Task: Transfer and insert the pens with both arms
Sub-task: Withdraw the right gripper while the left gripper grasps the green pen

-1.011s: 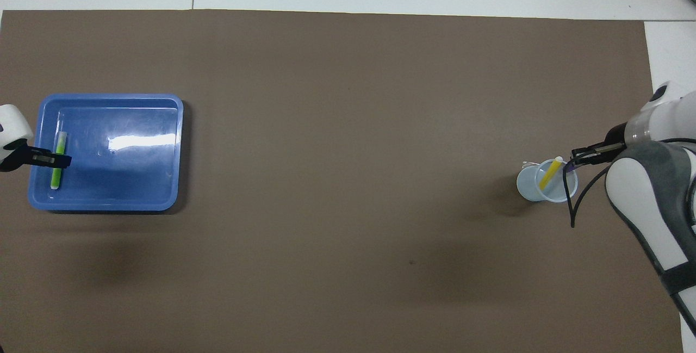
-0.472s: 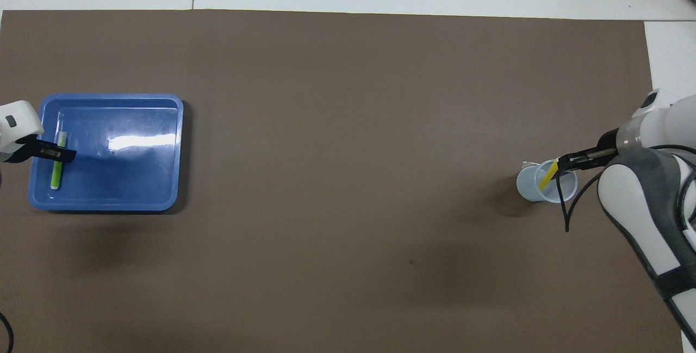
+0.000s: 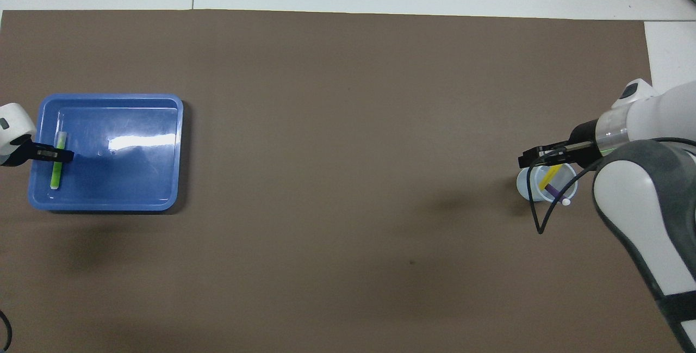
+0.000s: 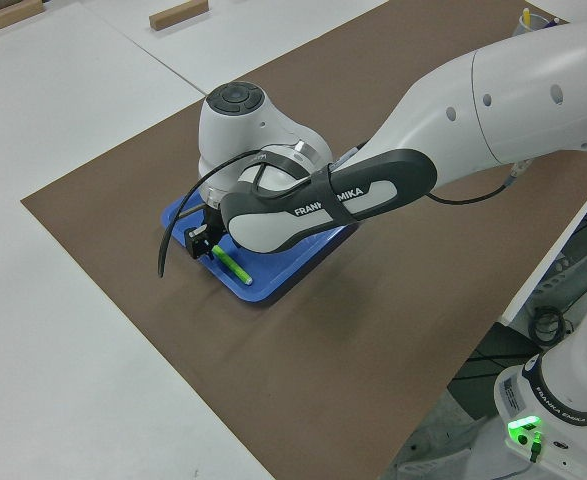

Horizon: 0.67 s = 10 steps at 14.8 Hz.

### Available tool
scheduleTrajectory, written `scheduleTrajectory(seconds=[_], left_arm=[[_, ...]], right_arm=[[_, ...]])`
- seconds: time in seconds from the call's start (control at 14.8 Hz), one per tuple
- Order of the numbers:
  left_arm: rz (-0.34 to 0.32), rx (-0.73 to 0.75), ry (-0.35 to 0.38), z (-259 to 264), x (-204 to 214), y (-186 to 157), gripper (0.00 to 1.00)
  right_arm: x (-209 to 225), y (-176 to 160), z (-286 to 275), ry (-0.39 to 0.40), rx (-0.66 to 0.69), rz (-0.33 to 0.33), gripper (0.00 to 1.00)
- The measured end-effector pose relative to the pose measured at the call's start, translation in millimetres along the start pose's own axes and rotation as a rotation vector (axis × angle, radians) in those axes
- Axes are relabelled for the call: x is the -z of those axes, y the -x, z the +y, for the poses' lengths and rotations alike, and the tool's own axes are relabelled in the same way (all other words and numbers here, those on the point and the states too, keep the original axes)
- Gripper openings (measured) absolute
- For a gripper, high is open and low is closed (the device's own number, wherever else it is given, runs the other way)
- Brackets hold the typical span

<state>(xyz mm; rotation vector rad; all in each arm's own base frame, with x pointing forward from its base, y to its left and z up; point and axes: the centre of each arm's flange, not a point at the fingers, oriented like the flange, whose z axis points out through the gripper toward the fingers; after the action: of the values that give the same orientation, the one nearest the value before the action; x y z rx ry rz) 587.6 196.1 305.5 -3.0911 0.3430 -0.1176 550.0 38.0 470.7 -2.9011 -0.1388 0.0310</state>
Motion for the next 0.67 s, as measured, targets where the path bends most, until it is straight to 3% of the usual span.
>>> scheduleTrajectory(seconds=[0.54,0.67], left_arm=[[0.005,0.070,0.008,4.0,-4.5,-2.7,0.60],[0.010,0.071,0.005,3.5,-4.3,-3.1,0.51]], right_arm=[[-23.6,-13.8,-157.8,-0.212,-0.198,0.162,0.50],[-31.0,-10.9,-189.6,-0.285,-0.246,0.169,0.50]])
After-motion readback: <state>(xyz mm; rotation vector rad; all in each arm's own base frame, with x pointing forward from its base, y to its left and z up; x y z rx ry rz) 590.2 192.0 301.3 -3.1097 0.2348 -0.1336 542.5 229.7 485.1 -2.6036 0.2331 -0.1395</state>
